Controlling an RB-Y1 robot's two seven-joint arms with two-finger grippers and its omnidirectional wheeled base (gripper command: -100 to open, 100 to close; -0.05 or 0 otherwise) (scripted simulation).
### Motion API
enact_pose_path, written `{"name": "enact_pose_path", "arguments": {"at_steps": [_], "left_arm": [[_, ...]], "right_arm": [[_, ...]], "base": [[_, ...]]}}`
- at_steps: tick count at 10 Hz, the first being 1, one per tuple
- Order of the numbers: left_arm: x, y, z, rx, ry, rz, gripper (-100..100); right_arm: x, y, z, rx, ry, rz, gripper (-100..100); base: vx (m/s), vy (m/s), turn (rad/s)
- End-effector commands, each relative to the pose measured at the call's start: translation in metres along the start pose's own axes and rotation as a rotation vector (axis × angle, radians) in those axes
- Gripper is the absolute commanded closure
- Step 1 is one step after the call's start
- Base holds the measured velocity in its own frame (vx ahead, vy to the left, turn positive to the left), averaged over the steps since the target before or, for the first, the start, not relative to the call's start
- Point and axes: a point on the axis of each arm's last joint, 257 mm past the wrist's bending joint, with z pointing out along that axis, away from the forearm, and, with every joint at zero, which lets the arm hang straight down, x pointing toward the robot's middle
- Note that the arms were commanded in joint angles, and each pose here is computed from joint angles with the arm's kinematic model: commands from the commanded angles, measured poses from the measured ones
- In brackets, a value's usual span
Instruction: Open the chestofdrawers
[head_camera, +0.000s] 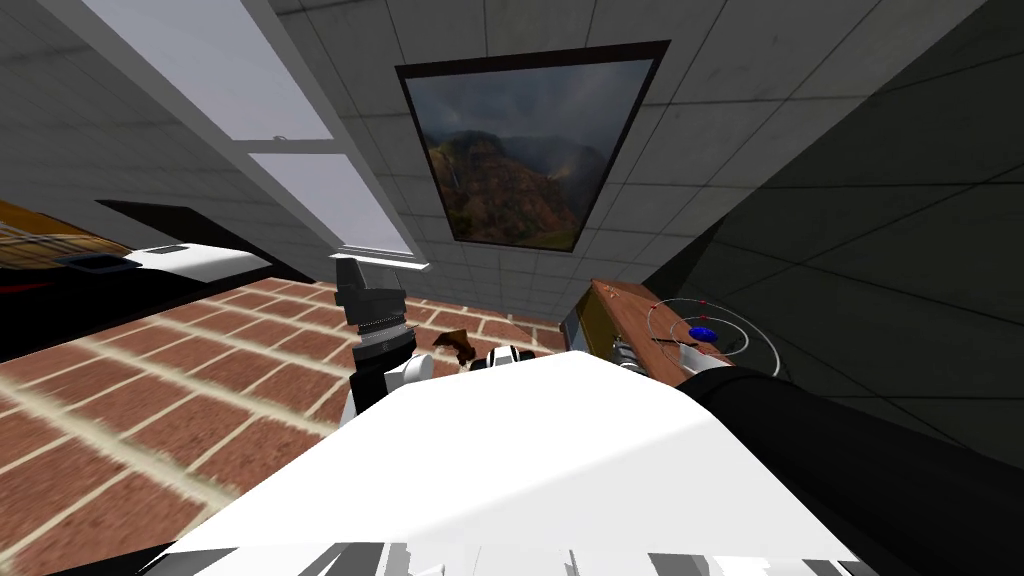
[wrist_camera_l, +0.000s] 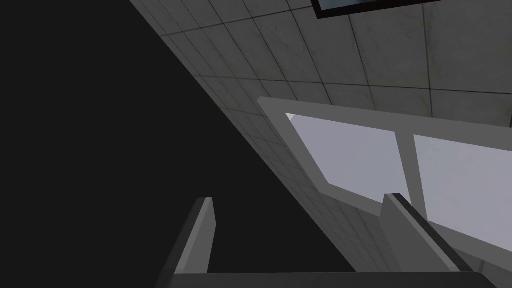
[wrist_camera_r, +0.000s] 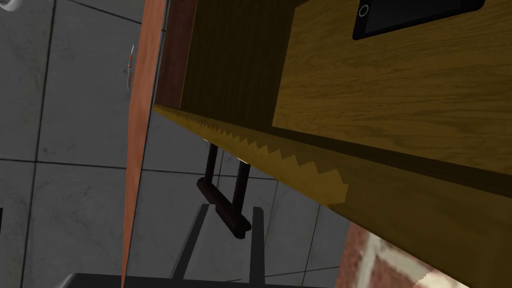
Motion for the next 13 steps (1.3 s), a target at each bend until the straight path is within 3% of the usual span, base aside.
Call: {"name": "enact_pose_path", "arguments": {"at_steps": [1, 8, 9, 13], "left_arm": [[0.0, 0.0, 0.0, 0.0, 0.0, 0.0, 0], [0.0, 0.0, 0.0, 0.0, 0.0, 0.0, 0], [0.0, 0.0, 0.0, 0.0, 0.0, 0.0, 0], [0.0, 0.0, 0.0, 0.0, 0.0, 0.0, 0]], "right_arm": [[-0.003, 0.006, -0.006, -0.013, -0.009, 0.0, 100], [-0.01, 0.004, -0.014, -0.007, -0.015, -0.001, 100], [-0.001, -0.008, -0.016, 0.005, -0.021, -0.004, -100], [0.016, -0.029, -0.028, 0.013, -0.044, -0.015, -100]], "base": [[0.114, 0.172, -0.033], [0.06, 0.166, -0.01], [0.044, 0.081, -0.071], [0.006, 0.009, -0.028]]}}
